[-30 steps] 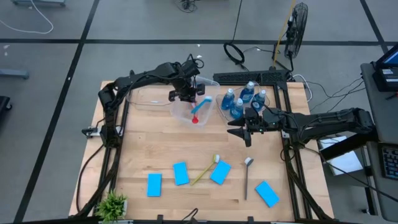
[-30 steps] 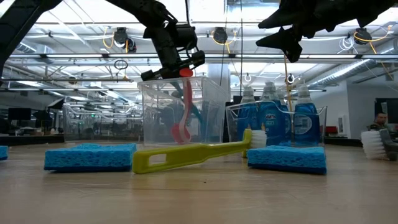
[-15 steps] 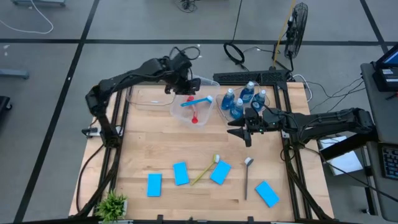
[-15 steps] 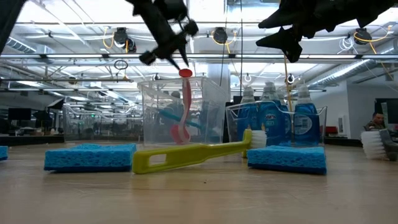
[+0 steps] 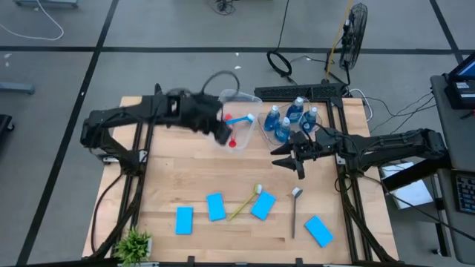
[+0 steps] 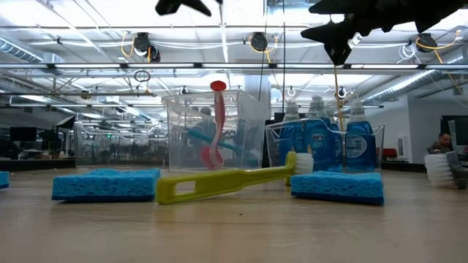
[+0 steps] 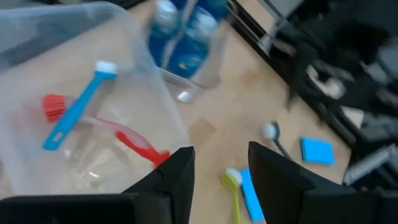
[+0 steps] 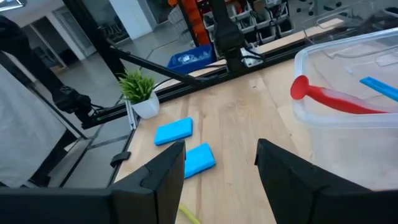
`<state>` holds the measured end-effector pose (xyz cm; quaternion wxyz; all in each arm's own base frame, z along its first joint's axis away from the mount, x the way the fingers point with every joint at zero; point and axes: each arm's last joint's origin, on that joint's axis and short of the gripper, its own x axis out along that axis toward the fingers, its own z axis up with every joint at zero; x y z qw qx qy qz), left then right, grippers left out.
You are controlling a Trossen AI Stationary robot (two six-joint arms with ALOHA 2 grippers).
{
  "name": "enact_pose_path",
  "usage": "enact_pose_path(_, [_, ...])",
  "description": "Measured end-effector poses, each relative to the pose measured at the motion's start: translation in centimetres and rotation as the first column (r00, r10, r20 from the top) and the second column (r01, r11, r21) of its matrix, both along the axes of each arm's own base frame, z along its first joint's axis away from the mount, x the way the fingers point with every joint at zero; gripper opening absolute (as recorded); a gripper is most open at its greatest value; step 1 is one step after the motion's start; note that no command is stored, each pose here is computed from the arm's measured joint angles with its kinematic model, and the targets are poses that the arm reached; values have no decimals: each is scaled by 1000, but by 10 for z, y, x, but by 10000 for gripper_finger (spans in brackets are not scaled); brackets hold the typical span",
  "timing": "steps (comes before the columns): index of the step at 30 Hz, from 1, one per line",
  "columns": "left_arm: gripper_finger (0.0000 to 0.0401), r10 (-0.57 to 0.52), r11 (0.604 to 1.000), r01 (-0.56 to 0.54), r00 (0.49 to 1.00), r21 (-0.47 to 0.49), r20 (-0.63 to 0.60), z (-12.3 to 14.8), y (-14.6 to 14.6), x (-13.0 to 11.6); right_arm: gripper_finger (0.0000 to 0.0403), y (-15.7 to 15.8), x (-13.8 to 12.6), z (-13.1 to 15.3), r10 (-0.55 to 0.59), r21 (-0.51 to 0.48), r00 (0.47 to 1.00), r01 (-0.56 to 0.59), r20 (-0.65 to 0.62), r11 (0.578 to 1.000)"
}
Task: Pick & Place Kitchen Sink Supplies
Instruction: Put the light green dish brush into the transparent container
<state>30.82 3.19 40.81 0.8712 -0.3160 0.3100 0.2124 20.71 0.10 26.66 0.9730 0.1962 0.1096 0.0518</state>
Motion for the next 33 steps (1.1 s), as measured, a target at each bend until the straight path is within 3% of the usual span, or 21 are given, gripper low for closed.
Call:
enact_pose_path(8, [156, -168, 976, 174, 984, 128, -61, -19, -80, 19, 185, 0, 0, 0, 0, -1, 1000, 0, -5, 1000])
enact_pose_path(15, [160, -263, 932, 292, 952, 213, -154, -45, -127, 32, 185, 0, 0, -1, 5, -30, 1000, -5, -8, 1000])
enact_pose_path(24, [141, -296, 906, 359, 916, 223, -270, -85, -147, 56, 185, 0, -1, -3, 4, -35, 1000, -5, -22, 999])
enact_pose_path(33, [127, -300, 921, 367, 884, 134, -359, -129, -158, 77, 185, 0, -4, -3, 29, -154, 999, -32, -22, 988])
